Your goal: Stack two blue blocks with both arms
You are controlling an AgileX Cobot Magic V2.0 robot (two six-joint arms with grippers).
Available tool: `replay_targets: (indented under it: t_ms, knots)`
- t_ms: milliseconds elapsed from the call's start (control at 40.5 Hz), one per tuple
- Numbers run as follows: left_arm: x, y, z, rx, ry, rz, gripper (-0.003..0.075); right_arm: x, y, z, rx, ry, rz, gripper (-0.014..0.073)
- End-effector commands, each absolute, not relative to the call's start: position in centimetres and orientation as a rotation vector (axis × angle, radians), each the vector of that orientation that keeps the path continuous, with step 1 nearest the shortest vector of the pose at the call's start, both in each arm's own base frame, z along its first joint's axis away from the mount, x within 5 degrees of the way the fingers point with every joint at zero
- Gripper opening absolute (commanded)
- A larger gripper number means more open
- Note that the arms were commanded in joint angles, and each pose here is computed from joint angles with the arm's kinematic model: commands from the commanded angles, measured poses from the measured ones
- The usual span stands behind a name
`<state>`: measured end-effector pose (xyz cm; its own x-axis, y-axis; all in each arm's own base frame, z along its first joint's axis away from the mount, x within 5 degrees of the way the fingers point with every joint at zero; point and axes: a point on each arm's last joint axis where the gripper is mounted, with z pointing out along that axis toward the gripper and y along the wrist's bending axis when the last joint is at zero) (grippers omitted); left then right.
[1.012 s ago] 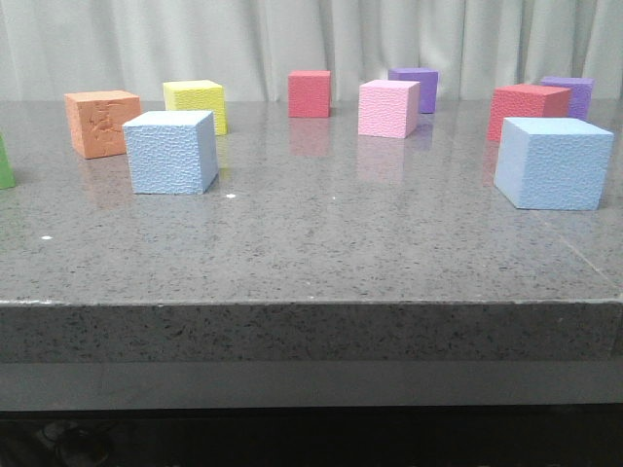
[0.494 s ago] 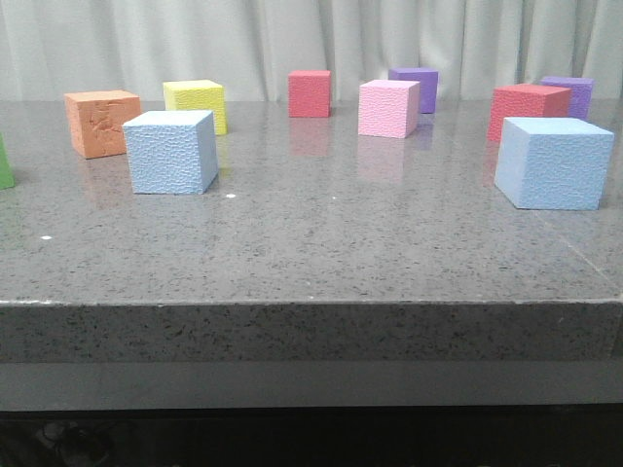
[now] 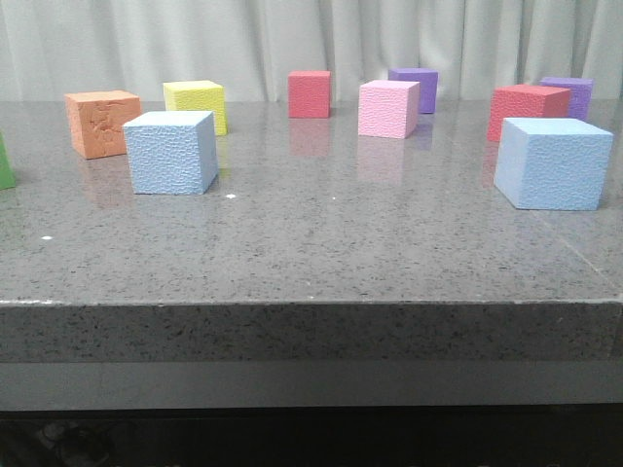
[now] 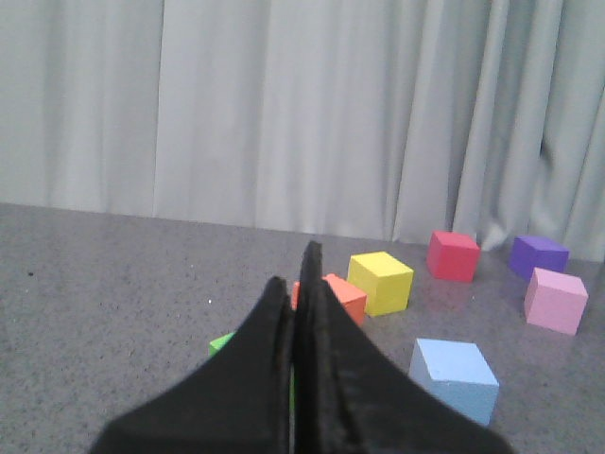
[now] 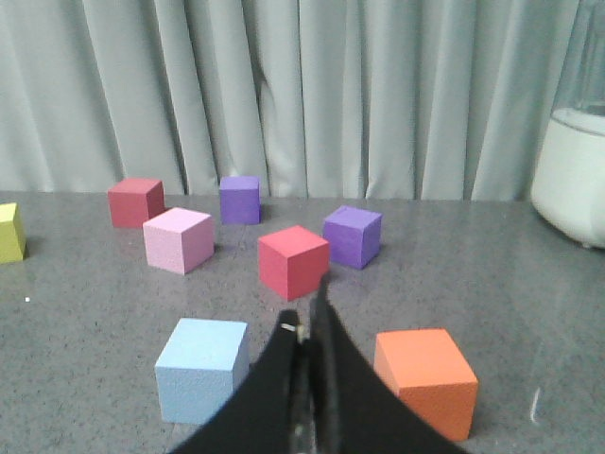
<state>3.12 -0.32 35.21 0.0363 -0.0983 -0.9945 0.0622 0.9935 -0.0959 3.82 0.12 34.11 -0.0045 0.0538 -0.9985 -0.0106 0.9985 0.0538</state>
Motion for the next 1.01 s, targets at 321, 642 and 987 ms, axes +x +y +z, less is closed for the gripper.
replay_targets:
  t_ms: [321,642,987]
  knots:
    - [7.3,-0.5,37.5,-0.038,1.677,-0.134,-0.0018,9.5,0.1,35.0,0.041,1.857,0.043,-0.0069]
    - [8.9,-0.5,36.6,-0.032,1.785,-0.112,0.0076,12.2,0.1,33.1,0.046,2.039,0.047,0.0022]
    - [9.1,-0.7,36.3,0.005,1.821,-0.111,0.0536,12.8,1.4,33.6,-0.065,2.040,0.111,0.0605]
